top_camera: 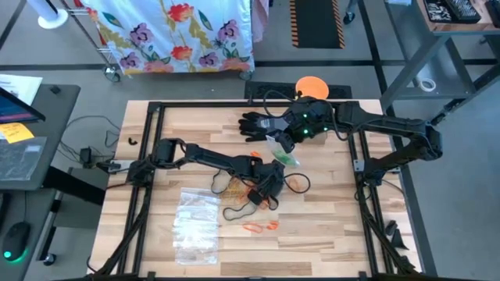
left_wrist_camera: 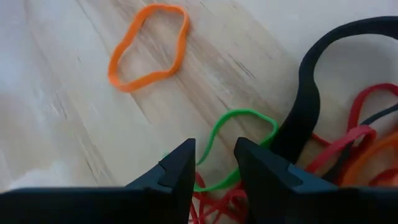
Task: Sort rubber bands
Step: Put the green rubber band into the transparent zip bag
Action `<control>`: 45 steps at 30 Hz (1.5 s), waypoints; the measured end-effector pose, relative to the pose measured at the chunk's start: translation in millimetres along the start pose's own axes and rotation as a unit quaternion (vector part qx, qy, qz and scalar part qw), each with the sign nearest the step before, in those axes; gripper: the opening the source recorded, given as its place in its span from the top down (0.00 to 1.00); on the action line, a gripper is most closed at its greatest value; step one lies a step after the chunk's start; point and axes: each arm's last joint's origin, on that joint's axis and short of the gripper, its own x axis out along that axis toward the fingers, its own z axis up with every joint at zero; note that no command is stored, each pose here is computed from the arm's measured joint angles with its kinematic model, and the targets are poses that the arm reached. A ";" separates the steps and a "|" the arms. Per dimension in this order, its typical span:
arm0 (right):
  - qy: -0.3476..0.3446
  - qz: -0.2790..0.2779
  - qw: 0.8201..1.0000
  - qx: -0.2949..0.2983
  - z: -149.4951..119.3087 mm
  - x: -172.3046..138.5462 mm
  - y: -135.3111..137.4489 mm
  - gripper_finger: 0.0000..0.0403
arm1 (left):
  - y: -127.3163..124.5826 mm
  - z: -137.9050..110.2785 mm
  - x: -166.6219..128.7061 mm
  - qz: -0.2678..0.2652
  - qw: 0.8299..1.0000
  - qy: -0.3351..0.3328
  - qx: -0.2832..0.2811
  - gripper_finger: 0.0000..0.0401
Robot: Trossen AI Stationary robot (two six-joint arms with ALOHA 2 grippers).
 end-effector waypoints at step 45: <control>0.000 0.000 1.000 0.000 -0.1 0.1 -0.1 1.00 | -0.9 38.4 -50.3 0.049 0.995 -0.084 -0.002 1.00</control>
